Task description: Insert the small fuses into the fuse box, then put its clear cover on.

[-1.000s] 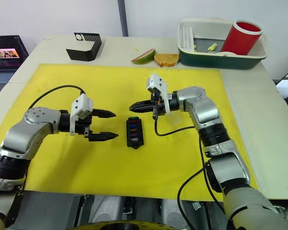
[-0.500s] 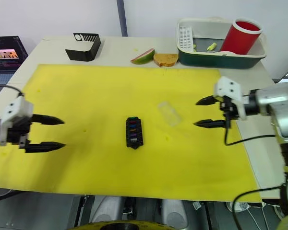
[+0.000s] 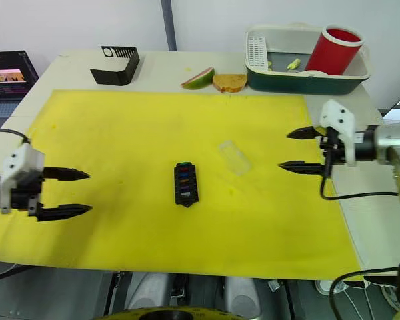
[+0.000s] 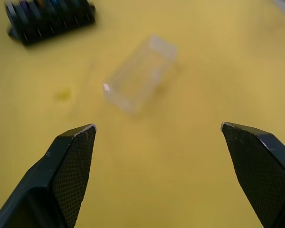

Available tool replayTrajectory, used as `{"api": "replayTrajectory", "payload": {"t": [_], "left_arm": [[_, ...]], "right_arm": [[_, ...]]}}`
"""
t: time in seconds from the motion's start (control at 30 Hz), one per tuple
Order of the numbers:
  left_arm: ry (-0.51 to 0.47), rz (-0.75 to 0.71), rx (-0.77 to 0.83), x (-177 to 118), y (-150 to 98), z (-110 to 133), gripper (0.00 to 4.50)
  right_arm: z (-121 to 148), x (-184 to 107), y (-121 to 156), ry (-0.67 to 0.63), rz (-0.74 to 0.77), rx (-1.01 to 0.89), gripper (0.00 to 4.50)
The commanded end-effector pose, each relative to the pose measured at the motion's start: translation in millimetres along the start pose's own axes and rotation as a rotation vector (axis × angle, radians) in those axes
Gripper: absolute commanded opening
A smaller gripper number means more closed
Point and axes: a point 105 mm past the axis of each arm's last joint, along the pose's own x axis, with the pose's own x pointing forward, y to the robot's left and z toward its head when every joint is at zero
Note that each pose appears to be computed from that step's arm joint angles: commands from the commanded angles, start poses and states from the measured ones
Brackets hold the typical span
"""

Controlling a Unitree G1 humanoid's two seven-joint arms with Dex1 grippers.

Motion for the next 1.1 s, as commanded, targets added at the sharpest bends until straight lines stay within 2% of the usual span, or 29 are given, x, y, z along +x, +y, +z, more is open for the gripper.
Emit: {"api": "replayTrajectory", "payload": {"t": [0.03, 0.17, 0.27, 0.37, 0.53, 0.73, 1.07, 1.1], "left_arm": [[-0.048, -0.023, 0.0, 18, -17, 13, 4.5], [-0.083, 0.004, -0.024, 25, -30, 17, 4.5], [-0.08, 0.032, -0.029, 23, -31, 17, 4.5], [-0.113, 0.017, -0.002, 31, -32, 30, 4.5], [-0.159, -0.04, 0.045, 53, -39, 48, 4.5], [-0.15, -0.039, 0.099, 55, -28, 55, 4.5], [-0.192, -0.047, 0.153, 64, -15, 69, 4.5], [-0.194, -0.045, 0.155, 64, -14, 69, 4.5]], "right_arm": [[24, 18, 5, -0.036, -0.052, -0.015, 4.45], [36, 52, 16, -0.034, -0.129, 0.092, 4.45], [28, 68, 19, 0.036, -0.218, 0.163, 4.45], [19, 74, 16, 0.096, -0.302, 0.232, 4.45], [7, 79, 9, 0.12, -0.38, 0.309, 4.45], [-4, 94, 12, 0.114, -0.377, 0.432, 4.45], [-15, 108, 15, 0.163, -0.384, 0.422, 4.45], [-15, 108, 16, 0.168, -0.383, 0.41, 4.21]]}}
